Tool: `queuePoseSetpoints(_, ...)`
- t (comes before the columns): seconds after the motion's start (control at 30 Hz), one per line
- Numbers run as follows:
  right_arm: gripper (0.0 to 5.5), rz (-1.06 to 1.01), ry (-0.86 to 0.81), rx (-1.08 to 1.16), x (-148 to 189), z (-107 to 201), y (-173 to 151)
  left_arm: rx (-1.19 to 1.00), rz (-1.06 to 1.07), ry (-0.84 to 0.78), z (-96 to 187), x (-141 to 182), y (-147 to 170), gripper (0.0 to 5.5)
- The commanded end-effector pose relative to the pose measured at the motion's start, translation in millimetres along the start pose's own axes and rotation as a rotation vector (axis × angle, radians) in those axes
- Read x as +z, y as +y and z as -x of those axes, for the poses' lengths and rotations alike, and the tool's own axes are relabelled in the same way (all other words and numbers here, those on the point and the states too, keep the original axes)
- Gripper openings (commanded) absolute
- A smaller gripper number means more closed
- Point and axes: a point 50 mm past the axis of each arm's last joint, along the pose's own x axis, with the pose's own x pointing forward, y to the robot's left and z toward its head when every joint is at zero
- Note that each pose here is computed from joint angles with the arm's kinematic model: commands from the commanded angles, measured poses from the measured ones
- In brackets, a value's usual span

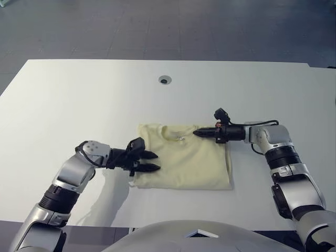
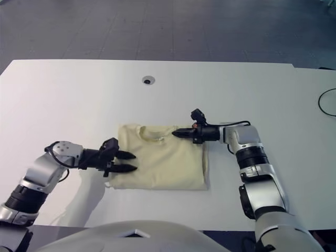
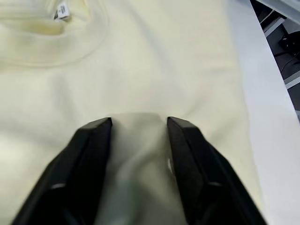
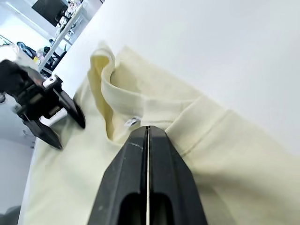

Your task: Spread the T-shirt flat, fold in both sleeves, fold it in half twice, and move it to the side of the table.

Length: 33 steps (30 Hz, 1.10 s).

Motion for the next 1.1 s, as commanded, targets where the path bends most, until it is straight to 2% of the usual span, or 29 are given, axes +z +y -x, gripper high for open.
queuePoseSetpoints(0.03, 0.00, -0.023, -0.006, -0.106, -4, 3, -12, 0.006, 0.030, 0.027, -5, -10, 0, 1.51)
queuePoseSetpoints(0.07, 0.00, -0.019, -0.016, -0.115, -3, 4, -12, 0.004, 0.027, 0.004, -5, -5, 1, 1.37)
queuePoseSetpoints(0.2, 0.00, 0.007, -0.069, -0.037, 7, 14, 4, 0.000, 0.015, -0.118, -2, 23, 6, 1.83)
queuePoseSetpoints(0.33, 0.00, 0.050, -0.095, 0.016, 13, 29, 26, -0.032, 0.012, -0.208, 7, 46, 5, 2.48)
queuePoseSetpoints(0.47, 0.00, 0.089, -0.063, 0.035, 9, 48, 47, -0.027, -0.009, -0.202, 13, 52, 7, 3.10)
queuePoseSetpoints(0.7, 0.00, 0.159, 0.129, 0.043, -22, 79, 71, 0.284, -0.132, -0.174, 9, 57, 49, 4.21)
queuePoseSetpoints(0.83, 0.00, 0.155, 0.217, 0.004, -42, 81, 64, 0.414, -0.177, -0.124, -4, 48, 69, 4.84)
queuePoseSetpoints(0.93, 0.00, 0.164, 0.342, -0.058, -69, 82, 50, 0.473, -0.207, -0.049, -12, 33, 78, 5.36)
queuePoseSetpoints(1.0, 0.00, 0.183, 0.421, -0.115, -86, 84, 38, 0.495, -0.216, -0.010, -14, 24, 83, 5.38)
queuePoseSetpoints(1.1, 0.00, 0.190, 0.435, -0.127, -94, 83, 32, 0.518, -0.231, 0.033, -15, 14, 90, 5.38)
